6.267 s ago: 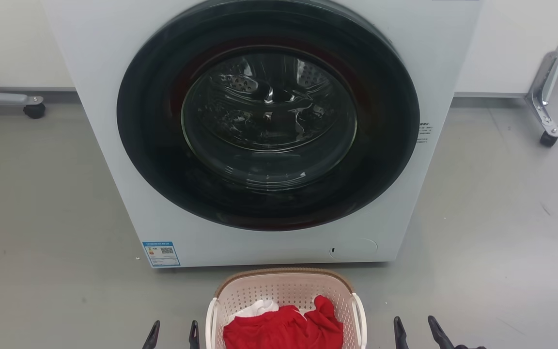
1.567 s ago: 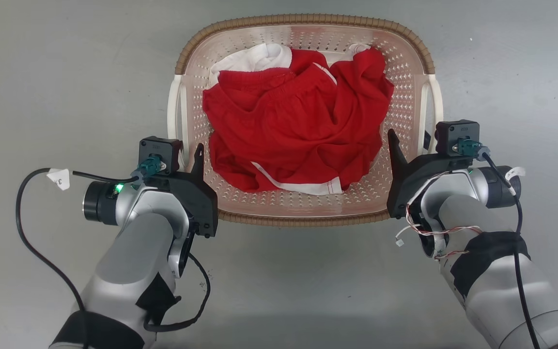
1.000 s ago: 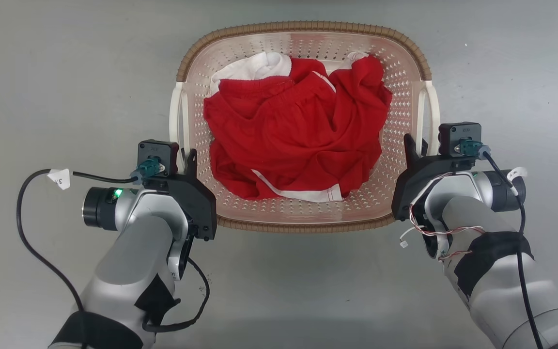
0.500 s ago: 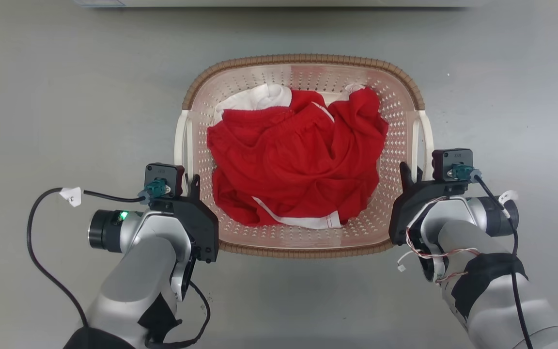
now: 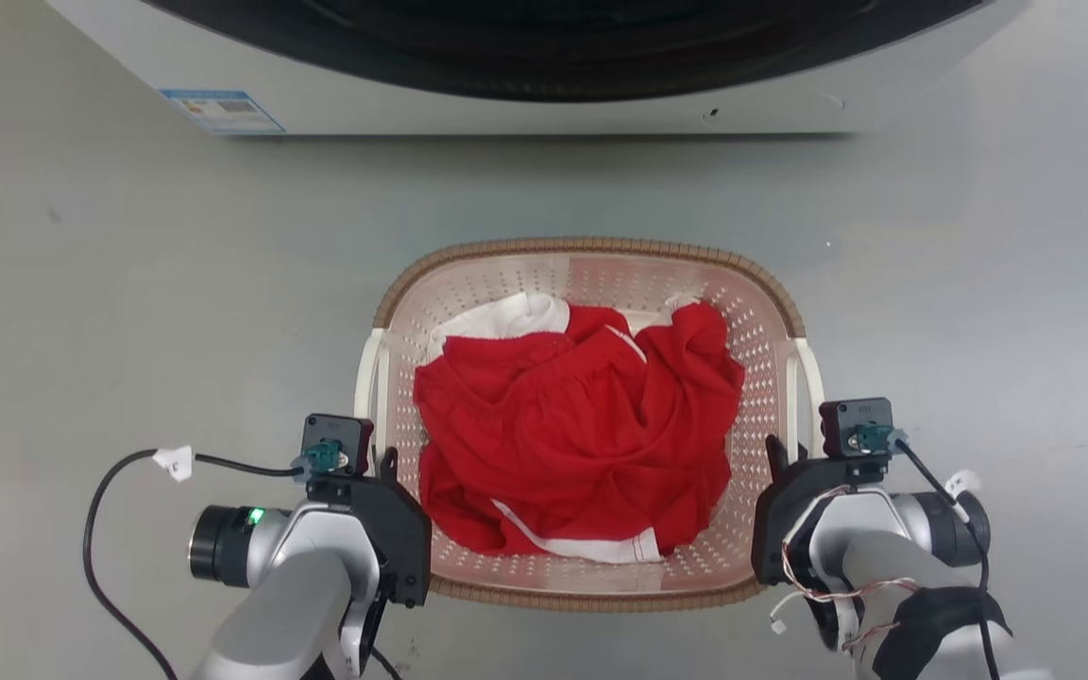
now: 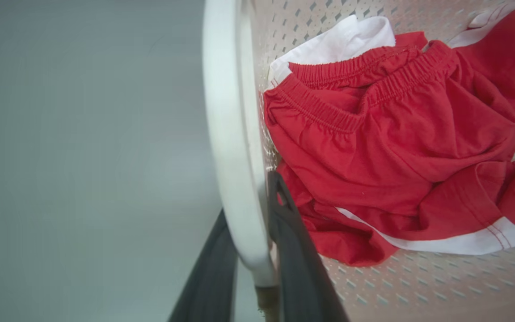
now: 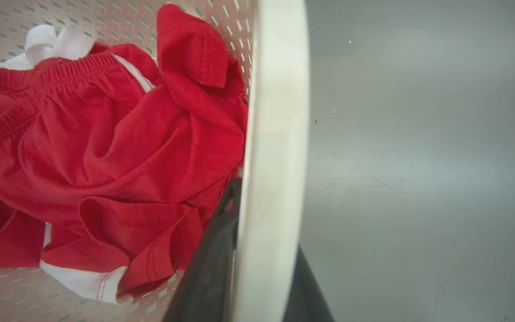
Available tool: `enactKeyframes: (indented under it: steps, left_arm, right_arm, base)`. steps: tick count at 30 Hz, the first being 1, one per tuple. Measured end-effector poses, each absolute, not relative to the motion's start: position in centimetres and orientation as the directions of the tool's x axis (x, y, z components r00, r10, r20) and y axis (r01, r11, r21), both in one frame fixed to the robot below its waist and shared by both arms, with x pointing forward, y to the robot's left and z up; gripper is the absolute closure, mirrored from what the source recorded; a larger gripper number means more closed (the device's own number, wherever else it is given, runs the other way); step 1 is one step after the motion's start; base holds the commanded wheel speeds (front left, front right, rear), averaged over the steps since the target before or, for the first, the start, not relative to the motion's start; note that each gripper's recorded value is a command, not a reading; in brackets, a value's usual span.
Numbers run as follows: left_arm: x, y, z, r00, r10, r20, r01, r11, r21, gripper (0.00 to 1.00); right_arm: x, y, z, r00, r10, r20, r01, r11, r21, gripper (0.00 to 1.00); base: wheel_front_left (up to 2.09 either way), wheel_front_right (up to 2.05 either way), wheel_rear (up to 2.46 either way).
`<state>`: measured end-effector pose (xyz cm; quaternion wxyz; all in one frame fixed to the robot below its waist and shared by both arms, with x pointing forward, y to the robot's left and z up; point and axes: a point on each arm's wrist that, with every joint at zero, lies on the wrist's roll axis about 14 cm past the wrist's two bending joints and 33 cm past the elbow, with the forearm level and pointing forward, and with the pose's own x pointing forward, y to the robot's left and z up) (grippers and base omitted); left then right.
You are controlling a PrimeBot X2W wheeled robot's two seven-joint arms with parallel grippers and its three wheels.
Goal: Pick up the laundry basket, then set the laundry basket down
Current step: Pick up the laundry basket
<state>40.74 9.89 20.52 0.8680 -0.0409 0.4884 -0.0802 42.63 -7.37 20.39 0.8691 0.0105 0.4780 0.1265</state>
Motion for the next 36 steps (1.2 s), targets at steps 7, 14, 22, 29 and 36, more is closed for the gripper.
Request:
enactKeyframes:
  steps: [7, 14, 22, 29, 36]
  left_arm:
    - [38.7, 9.7, 22.4, 0.498, -0.186, -0.847, 0.109, 0.982, -0.151, 1.0]
    - [36.1, 9.5, 24.1, 0.477, -0.19, -0.858, 0.135, 0.981, -0.142, 1.0]
    - [32.9, 9.4, 25.2, 0.438, -0.194, -0.878, 0.147, 0.979, -0.143, 1.0]
    - [31.2, 9.5, 26.4, 0.437, -0.187, -0.88, 0.134, 0.981, -0.142, 1.0]
    - [29.5, 9.3, 27.2, 0.431, -0.192, -0.882, 0.147, 0.979, -0.141, 1.0]
  right_arm:
    - [40.4, -7.5, 22.4, 0.493, 0.226, -0.84, -0.201, 0.969, 0.142, 1.0]
    - [37.6, -7.6, 24.1, 0.455, 0.226, -0.861, -0.2, 0.968, 0.148, 1.0]
    - [33.5, -7.6, 25.0, 0.392, 0.224, -0.892, -0.193, 0.968, 0.158, 1.0]
    - [31.8, -7.4, 26.4, 0.378, 0.23, -0.897, -0.198, 0.966, 0.164, 1.0]
    - [29.9, -7.4, 27.3, 0.365, 0.231, -0.902, -0.196, 0.966, 0.168, 1.0]
  base:
    - [0.0, 0.0, 0.0]
    - [0.0, 0.0, 0.0]
    - [0.0, 0.0, 0.0]
    - [0.0, 0.0, 0.0]
    - [0.0, 0.0, 0.0]
